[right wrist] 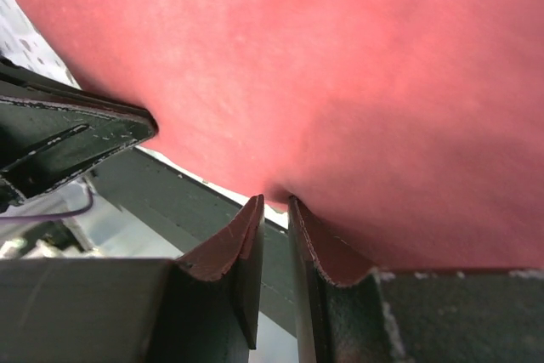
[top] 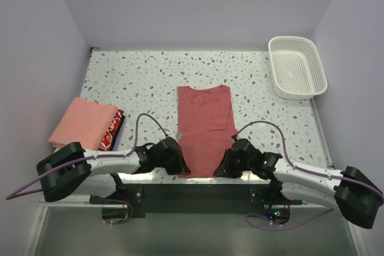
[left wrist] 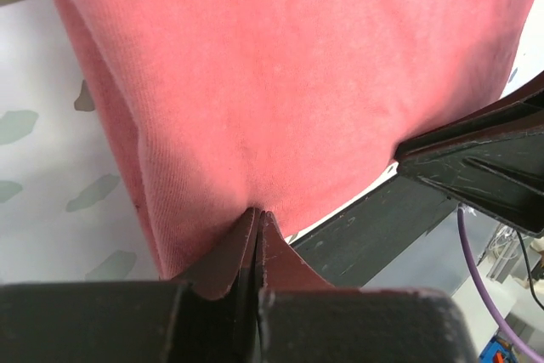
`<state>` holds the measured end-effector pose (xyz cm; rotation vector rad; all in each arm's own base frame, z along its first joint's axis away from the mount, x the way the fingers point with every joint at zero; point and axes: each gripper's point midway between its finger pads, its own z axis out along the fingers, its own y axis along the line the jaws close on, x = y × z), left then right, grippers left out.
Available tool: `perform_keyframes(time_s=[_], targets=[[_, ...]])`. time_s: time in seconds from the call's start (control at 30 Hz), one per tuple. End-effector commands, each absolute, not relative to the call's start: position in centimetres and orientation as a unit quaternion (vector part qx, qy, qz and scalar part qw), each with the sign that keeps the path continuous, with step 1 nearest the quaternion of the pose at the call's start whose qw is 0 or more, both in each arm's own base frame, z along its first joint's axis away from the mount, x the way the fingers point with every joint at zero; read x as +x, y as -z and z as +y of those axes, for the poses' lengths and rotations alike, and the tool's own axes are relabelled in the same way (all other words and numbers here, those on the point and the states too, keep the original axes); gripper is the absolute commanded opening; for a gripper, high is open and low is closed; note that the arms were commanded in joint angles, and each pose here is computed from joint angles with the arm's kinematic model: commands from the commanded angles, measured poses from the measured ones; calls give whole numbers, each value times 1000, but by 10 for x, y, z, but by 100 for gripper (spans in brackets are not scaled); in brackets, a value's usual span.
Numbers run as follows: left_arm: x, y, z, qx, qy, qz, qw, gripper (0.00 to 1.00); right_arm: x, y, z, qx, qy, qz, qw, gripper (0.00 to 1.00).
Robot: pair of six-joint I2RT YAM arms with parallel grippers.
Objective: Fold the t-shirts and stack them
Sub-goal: Fold the tshirt
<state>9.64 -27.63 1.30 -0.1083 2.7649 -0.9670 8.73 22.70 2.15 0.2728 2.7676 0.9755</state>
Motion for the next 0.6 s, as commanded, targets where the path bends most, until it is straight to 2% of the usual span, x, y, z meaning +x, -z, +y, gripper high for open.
perform_keyframes(time_s=[0.0,0.27,0.57], targets=[[86,9,-250,-45,277,955,94,1,82,-4,202,152,-293,939,98,23],[83,9,-244,-49,279,954,96,1,78,-4,166,228,-270,928,121,23],[82,7,-243,-48,281,953,99,1,85,-12,110,286,-192,918,198,28]])
